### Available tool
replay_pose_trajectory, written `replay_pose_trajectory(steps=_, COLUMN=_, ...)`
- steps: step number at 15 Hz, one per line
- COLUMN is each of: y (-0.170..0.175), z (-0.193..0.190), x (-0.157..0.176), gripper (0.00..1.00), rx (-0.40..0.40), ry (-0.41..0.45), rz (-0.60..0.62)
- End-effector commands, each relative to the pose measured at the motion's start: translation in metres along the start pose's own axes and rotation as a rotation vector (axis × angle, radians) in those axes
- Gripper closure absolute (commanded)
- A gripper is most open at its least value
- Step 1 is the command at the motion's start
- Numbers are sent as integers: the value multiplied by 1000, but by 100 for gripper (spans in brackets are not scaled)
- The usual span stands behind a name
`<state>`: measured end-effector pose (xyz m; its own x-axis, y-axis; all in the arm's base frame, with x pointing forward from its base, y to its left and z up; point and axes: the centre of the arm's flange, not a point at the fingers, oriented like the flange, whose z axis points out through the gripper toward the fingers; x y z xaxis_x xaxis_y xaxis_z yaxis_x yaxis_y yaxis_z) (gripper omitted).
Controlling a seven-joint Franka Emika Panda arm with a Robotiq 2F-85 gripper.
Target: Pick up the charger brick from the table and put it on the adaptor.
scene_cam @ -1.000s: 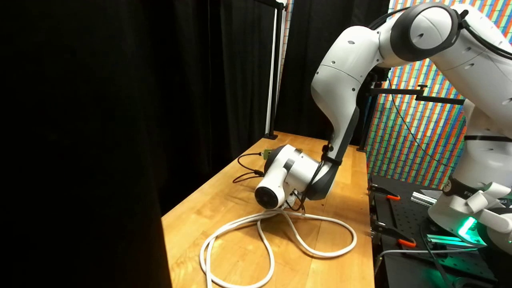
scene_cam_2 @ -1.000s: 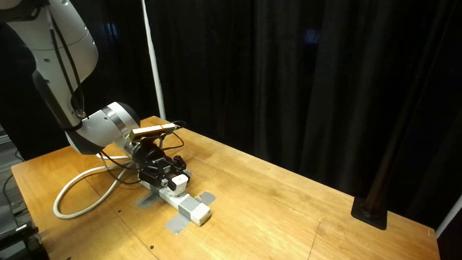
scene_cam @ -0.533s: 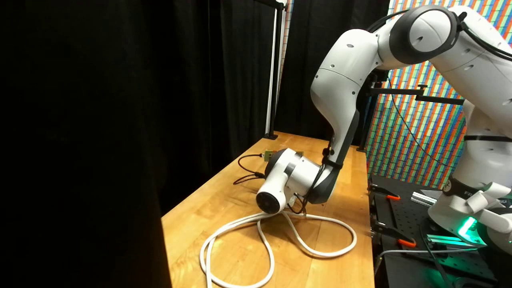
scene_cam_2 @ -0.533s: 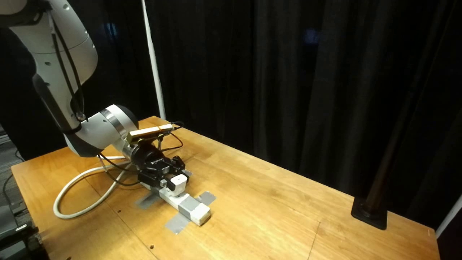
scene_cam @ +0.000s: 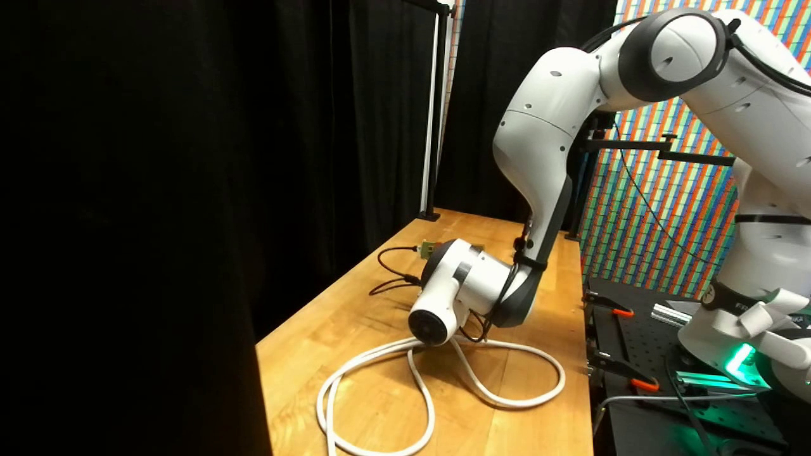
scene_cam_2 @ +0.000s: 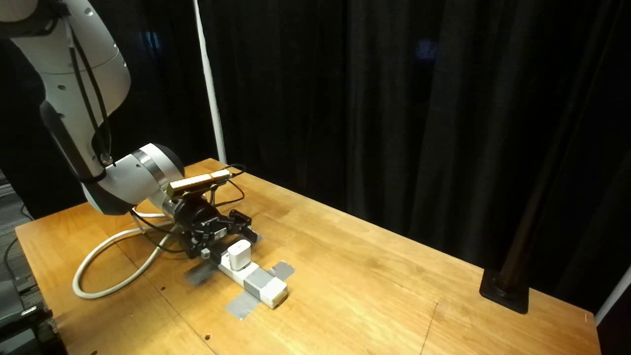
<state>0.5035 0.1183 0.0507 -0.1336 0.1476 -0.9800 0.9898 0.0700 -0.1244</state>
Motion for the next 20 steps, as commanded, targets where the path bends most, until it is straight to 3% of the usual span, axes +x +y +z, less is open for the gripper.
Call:
replay_pose_trajectory(steps=1, y=-12, z=0, x=-41, gripper=0, rx=-22, ry=-7, rz=35)
replay_pose_trajectory(steps=4, y=-14, z=9, x=-87, gripper=0, rx=6, ry=74, rz=42)
replay_pose_trajectory(steps=10, y=-12, z=54, x=-175, gripper=0, rx=-49, ry=384, rz=52)
replay_pose_trajectory(steps=14, y=-11, z=90, x=-193, gripper=0, rx=-83, ry=612, rz=47)
replay_pose_trajectory(steps=20, y=-18, z=101, x=-209, gripper=0, rx=-150, ry=904, rz=-113)
